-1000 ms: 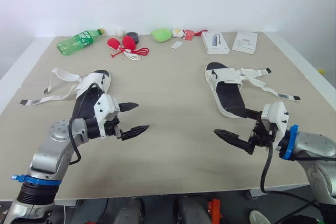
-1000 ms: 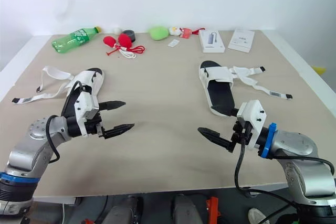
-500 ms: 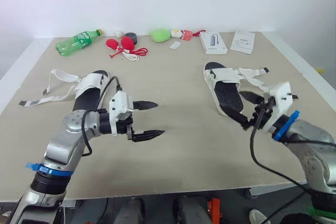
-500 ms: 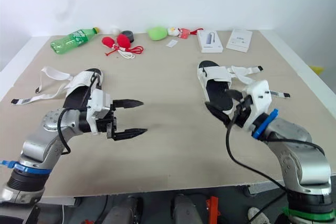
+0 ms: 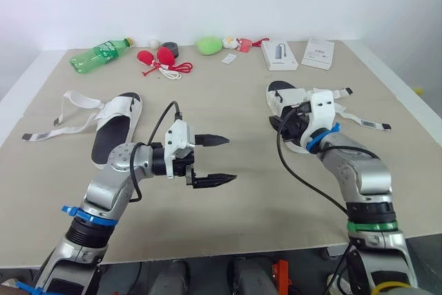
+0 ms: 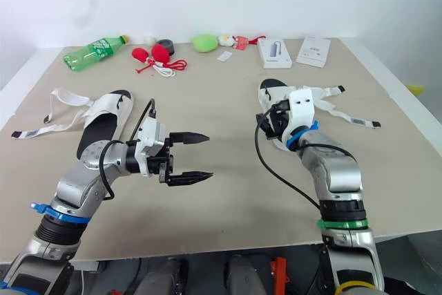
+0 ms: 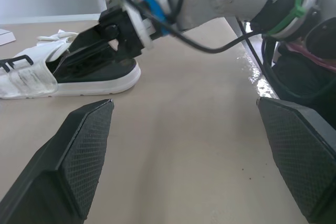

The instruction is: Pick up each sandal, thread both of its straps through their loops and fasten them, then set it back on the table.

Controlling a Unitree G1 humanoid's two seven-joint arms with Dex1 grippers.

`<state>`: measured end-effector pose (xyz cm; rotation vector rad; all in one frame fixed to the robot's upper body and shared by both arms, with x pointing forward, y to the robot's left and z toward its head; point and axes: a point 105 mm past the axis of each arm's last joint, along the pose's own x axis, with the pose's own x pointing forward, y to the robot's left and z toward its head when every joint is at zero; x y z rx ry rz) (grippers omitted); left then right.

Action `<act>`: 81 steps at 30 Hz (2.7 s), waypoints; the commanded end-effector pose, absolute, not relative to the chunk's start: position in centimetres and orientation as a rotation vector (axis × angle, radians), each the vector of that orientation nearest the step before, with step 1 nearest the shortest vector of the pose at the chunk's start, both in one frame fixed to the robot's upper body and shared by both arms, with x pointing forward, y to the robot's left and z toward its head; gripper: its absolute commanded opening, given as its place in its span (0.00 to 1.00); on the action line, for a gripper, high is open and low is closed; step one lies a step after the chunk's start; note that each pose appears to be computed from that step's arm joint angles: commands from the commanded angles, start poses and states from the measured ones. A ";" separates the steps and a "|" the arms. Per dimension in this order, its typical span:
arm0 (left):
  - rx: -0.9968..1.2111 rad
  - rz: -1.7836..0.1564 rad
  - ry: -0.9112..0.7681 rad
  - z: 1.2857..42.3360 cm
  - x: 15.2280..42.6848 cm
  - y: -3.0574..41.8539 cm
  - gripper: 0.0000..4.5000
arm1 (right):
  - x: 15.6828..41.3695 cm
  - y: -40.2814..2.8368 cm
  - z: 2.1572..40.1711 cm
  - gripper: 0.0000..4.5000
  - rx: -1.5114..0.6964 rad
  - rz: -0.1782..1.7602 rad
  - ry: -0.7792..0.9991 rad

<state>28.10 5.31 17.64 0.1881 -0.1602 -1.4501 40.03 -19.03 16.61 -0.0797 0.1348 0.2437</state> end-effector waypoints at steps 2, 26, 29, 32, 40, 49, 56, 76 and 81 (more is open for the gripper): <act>0.192 -1.455 -0.202 18.5 27.7 5.3 1.00 | 41.3 -19.5 18.7 1.00 -0.096 0.223 0.055; 0.145 -1.108 -0.162 18.2 31.3 5.6 1.00 | 45.1 -17.4 16.8 1.00 -0.176 0.251 0.073; 0.144 -1.106 -0.161 18.1 31.2 5.2 1.00 | 45.6 -17.4 16.8 0.95 -0.182 0.241 0.068; 0.138 -1.101 -0.161 18.2 31.2 5.1 1.00 | 45.9 -17.4 16.8 0.72 -0.184 0.236 0.062; 0.126 -1.069 -0.161 18.3 31.7 5.4 1.00 | 46.4 -17.8 16.3 0.00 -0.196 0.227 0.068; 0.144 -1.139 -0.185 18.7 31.2 6.4 1.00 | 43.0 -14.4 17.9 0.00 -0.295 0.597 0.000; 0.200 -1.202 -0.196 18.7 31.0 7.8 1.00 | 33.3 -12.4 17.3 0.00 -0.481 1.105 0.013; 0.263 -1.390 -0.142 17.8 28.6 8.5 1.00 | 26.4 -13.3 15.1 0.00 -0.810 1.531 0.008; 0.270 -1.388 -0.137 17.7 28.5 8.6 1.00 | 27.2 -13.6 15.4 0.00 -0.799 1.505 0.008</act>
